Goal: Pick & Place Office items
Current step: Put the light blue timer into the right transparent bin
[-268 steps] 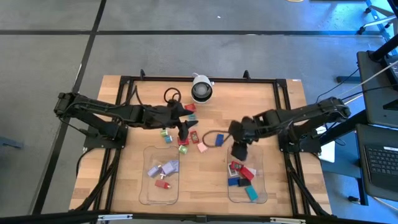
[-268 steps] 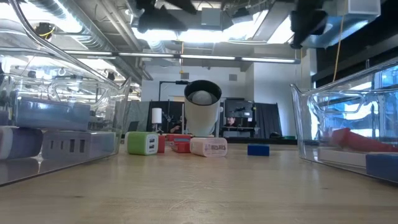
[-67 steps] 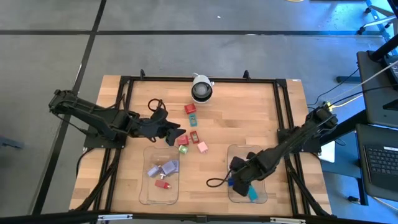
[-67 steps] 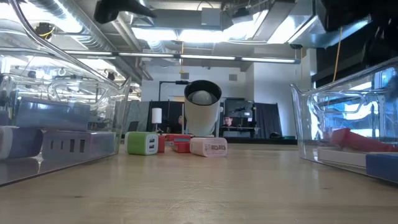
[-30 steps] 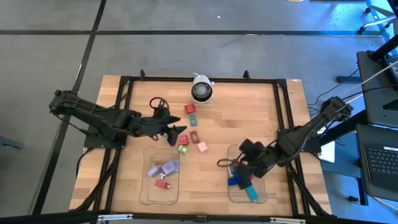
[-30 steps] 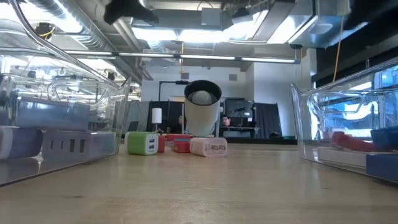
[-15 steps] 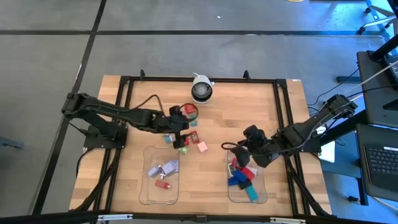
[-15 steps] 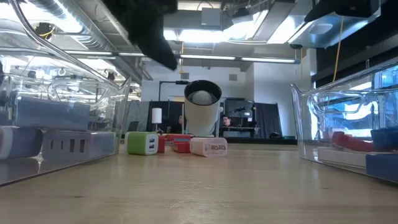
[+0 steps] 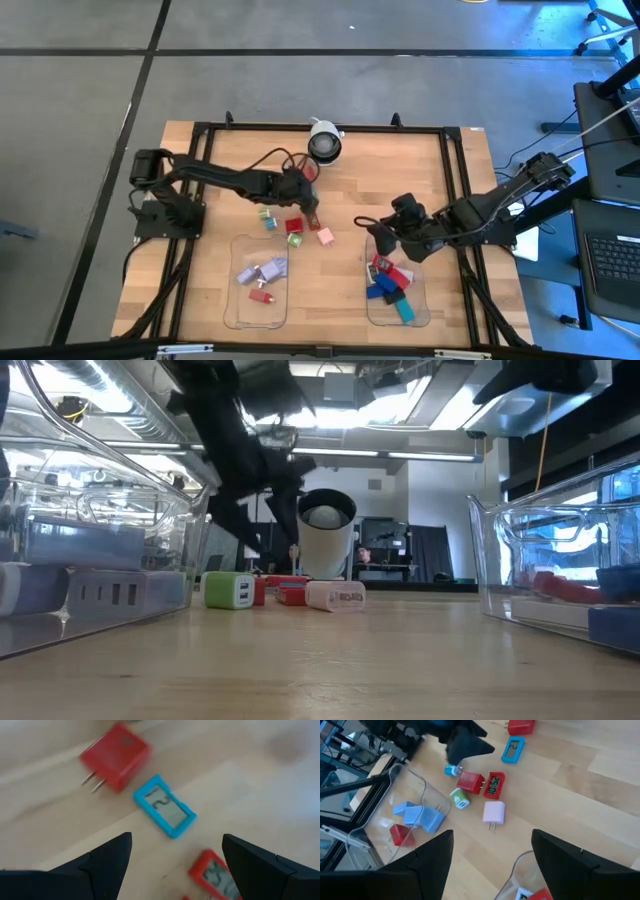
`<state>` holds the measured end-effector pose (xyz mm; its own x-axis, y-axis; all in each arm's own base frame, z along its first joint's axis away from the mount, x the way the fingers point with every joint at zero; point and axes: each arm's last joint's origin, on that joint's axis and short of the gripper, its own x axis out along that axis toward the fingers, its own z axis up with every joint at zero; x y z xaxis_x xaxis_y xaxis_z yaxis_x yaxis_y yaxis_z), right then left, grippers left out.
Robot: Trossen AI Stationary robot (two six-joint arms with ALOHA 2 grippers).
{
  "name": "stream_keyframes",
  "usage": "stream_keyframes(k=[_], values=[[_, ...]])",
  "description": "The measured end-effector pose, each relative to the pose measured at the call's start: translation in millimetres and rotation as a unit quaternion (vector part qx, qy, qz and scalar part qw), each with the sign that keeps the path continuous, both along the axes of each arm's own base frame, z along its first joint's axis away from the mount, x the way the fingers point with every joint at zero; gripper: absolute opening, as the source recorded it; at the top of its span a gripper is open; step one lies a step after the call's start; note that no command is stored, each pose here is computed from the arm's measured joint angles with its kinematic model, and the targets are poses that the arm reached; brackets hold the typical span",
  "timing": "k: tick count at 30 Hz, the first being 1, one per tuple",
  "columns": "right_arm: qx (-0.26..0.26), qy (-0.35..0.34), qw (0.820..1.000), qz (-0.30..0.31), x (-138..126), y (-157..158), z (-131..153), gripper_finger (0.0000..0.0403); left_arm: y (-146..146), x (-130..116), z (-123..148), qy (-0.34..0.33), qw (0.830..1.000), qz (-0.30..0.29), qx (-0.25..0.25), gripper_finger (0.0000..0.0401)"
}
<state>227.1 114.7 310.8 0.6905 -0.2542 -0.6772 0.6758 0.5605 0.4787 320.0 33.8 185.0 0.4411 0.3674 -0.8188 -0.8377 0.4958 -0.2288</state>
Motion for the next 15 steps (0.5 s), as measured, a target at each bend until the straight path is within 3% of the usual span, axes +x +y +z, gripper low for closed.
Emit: stream_keyframes(k=[5, 10, 15], values=[[-0.004, 0.002, 1.000, -0.005, 2.2, -4.4, 0.0, 0.0272, 14.0, 2.0, -13.0, -0.012, 0.995, 0.088, -0.040, 0.0306], [-0.009, 0.004, 1.000, -0.005, 3.2, -6.6, 0.0, 0.0272, 21.2, 11.9, -23.2, -0.040, 0.993, 0.088, -0.071, 0.0306], [-0.012, 0.011, 1.000, 0.009, 3.2, -6.1, -0.3, 0.0272, 22.8, 18.8, -36.8, -0.044, 0.992, 0.101, -0.062, 0.0306]])
